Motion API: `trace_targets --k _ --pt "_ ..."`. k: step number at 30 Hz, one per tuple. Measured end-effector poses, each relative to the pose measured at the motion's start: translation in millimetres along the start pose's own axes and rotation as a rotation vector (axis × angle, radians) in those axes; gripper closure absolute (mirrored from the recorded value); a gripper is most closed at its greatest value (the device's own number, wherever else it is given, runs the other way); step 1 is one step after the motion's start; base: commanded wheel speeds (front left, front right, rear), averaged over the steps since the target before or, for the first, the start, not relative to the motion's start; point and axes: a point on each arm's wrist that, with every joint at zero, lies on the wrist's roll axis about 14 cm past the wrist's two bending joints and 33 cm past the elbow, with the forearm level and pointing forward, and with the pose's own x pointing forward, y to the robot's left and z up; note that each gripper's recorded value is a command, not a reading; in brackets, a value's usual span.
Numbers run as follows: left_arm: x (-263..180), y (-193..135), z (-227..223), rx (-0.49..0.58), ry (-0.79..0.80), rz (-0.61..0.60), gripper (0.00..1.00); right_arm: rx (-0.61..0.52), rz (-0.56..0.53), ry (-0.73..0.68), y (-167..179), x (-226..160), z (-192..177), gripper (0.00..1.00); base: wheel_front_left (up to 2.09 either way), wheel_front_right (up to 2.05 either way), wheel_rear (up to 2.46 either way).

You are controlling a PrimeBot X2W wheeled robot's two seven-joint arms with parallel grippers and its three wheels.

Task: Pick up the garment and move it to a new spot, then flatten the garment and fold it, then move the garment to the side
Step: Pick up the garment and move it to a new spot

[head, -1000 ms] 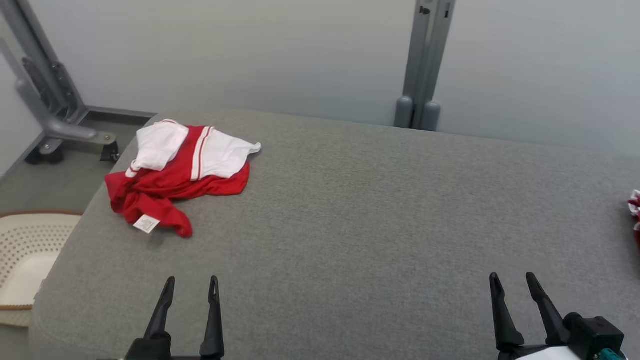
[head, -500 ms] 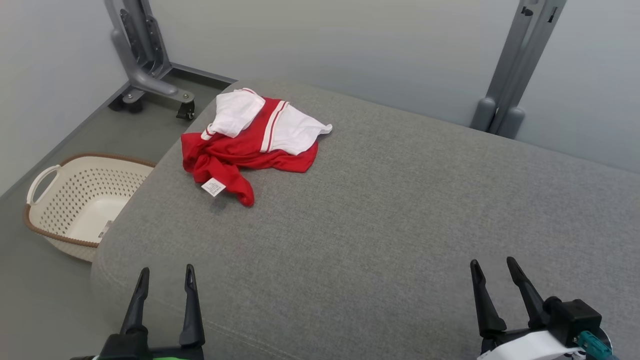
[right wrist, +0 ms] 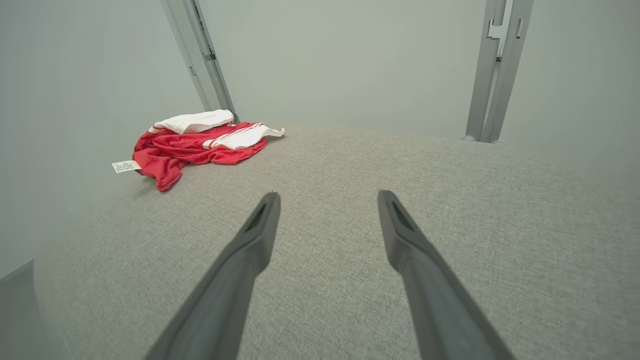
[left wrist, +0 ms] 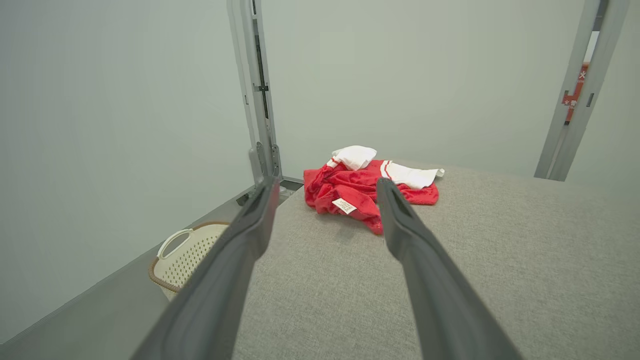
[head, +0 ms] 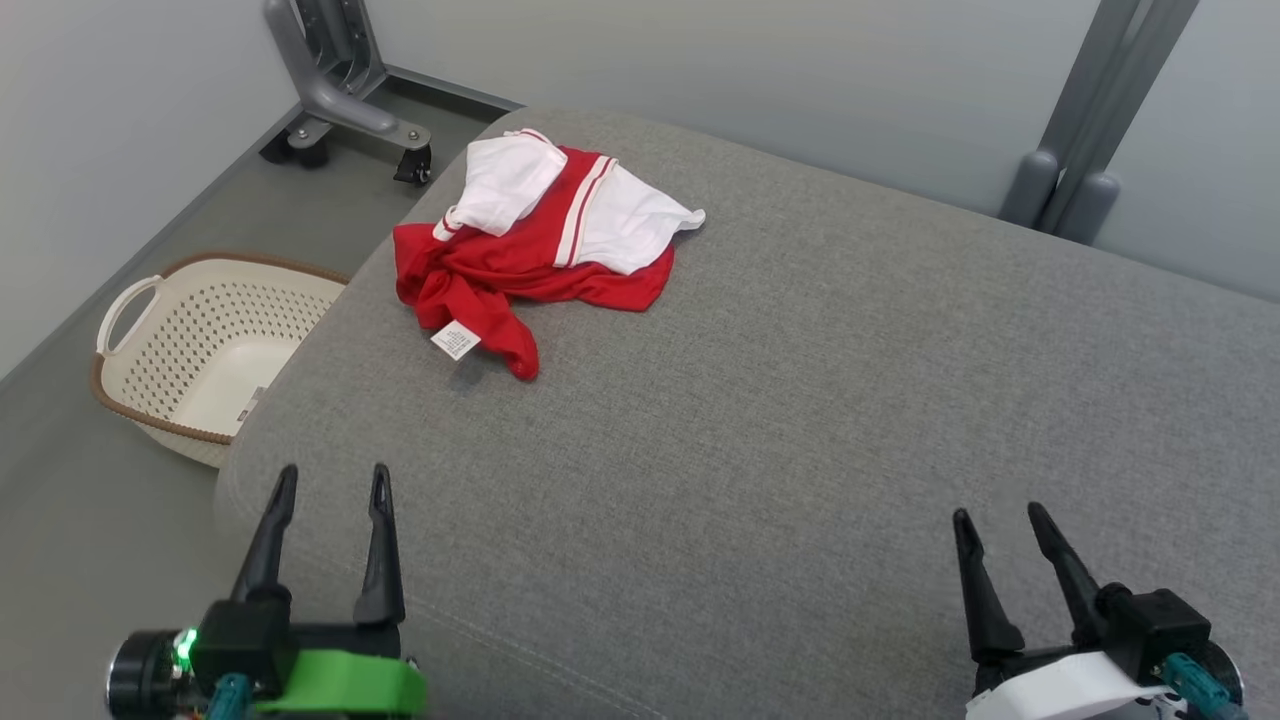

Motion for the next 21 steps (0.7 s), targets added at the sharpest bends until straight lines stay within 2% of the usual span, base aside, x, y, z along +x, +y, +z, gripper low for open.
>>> trace_targets --k 8,13,18,21 --pt "85.2 -3.6 40.8 0.099 -0.111 -0.115 0.00 -0.078 -0.004 0.008 -26.8 16.4 -6.3 0.00 0.00 0.00 0.00" --pt "165.7 -12.0 65.0 0.186 -0.123 -0.181 0.00 -0.121 -0.020 0.016 -55.1 30.0 -14.8 0.00 0.00 0.00 0.00" --pt "234.5 -40.9 37.6 0.231 0.072 -0.264 0.00 -0.143 -0.052 0.038 -85.8 37.8 -31.5 0.00 0.00 0.00 0.00" --pt "261.9 -42.6 6.8 0.222 0.234 -0.264 0.00 -0.145 -0.071 0.060 -100.9 38.7 -45.2 0.00 0.00 0.00 0.00"
